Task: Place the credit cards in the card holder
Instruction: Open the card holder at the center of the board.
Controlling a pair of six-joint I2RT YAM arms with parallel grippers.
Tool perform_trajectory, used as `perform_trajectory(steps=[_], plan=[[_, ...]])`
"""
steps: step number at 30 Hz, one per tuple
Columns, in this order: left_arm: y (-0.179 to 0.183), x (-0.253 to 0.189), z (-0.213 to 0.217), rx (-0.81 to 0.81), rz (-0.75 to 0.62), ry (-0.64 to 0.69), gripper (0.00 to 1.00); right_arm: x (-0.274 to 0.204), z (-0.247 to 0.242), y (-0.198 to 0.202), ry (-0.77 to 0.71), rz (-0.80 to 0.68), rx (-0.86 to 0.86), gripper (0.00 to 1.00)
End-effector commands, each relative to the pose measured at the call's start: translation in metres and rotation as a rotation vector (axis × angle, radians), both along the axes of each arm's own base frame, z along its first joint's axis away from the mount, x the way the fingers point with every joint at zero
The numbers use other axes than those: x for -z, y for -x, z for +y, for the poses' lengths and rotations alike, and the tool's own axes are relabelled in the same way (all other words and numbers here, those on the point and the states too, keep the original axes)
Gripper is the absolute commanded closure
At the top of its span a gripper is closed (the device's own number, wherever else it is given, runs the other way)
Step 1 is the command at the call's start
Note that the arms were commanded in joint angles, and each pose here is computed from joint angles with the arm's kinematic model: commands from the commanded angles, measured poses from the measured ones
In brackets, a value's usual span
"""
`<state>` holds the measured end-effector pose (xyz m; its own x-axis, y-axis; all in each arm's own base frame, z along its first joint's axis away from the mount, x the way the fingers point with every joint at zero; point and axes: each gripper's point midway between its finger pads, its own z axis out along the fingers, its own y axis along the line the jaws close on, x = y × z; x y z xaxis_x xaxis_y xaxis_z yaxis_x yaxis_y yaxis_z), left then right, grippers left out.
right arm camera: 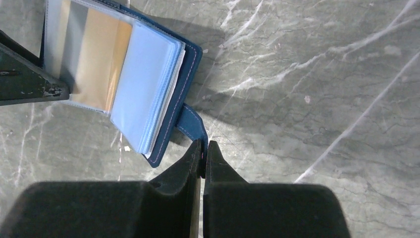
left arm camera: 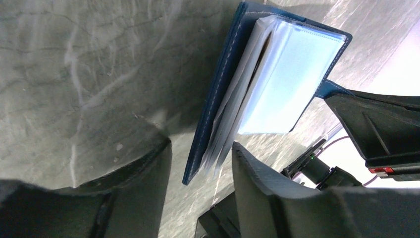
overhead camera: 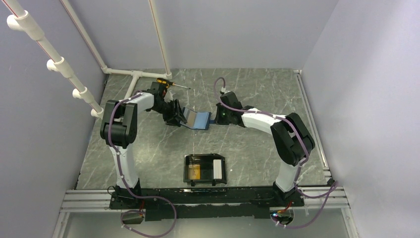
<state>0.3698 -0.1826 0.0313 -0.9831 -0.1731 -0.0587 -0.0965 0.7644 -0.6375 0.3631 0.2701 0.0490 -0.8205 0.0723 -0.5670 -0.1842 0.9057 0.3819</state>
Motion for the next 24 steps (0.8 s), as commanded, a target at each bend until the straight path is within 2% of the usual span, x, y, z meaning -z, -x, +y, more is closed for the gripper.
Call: perform_trajectory(steps=[1, 6, 8, 10, 13, 17, 20, 24], plan=[[-0.007, -0.007, 0.007, 0.025, -0.05, -0.088, 0.42, -0.018, -0.011, -0.004, 0.033, -0.061, -0.001, 1.0], [-0.016, -0.033, 0.037, 0.019, -0.189, -0.306, 0.27, -0.017, -0.015, -0.005, 0.057, -0.06, -0.028, 1.0], [-0.02, -0.05, 0.035, 0.014, -0.26, -0.294, 0.25, -0.016, -0.014, -0.006, 0.056, -0.056, -0.055, 1.0], [-0.019, -0.069, 0.018, 0.025, -0.324, -0.207, 0.26, -0.019, -0.008, -0.006, 0.043, -0.055, -0.102, 0.92], [-0.014, -0.092, -0.016, 0.073, -0.371, -0.078, 0.36, -0.025, -0.008, -0.009, 0.081, -0.02, -0.115, 0.69], [-0.01, -0.108, -0.053, 0.112, -0.327, 0.104, 0.49, -0.043, -0.006, -0.013, 0.156, -0.017, -0.118, 0.5], [-0.014, -0.098, -0.064, 0.121, -0.253, 0.169, 0.58, -0.059, 0.004, -0.016, 0.166, -0.042, -0.145, 0.46], [-0.016, -0.065, -0.058, 0.11, -0.186, 0.109, 0.67, -0.083, 0.029, -0.018, 0.106, -0.07, -0.173, 0.44]])
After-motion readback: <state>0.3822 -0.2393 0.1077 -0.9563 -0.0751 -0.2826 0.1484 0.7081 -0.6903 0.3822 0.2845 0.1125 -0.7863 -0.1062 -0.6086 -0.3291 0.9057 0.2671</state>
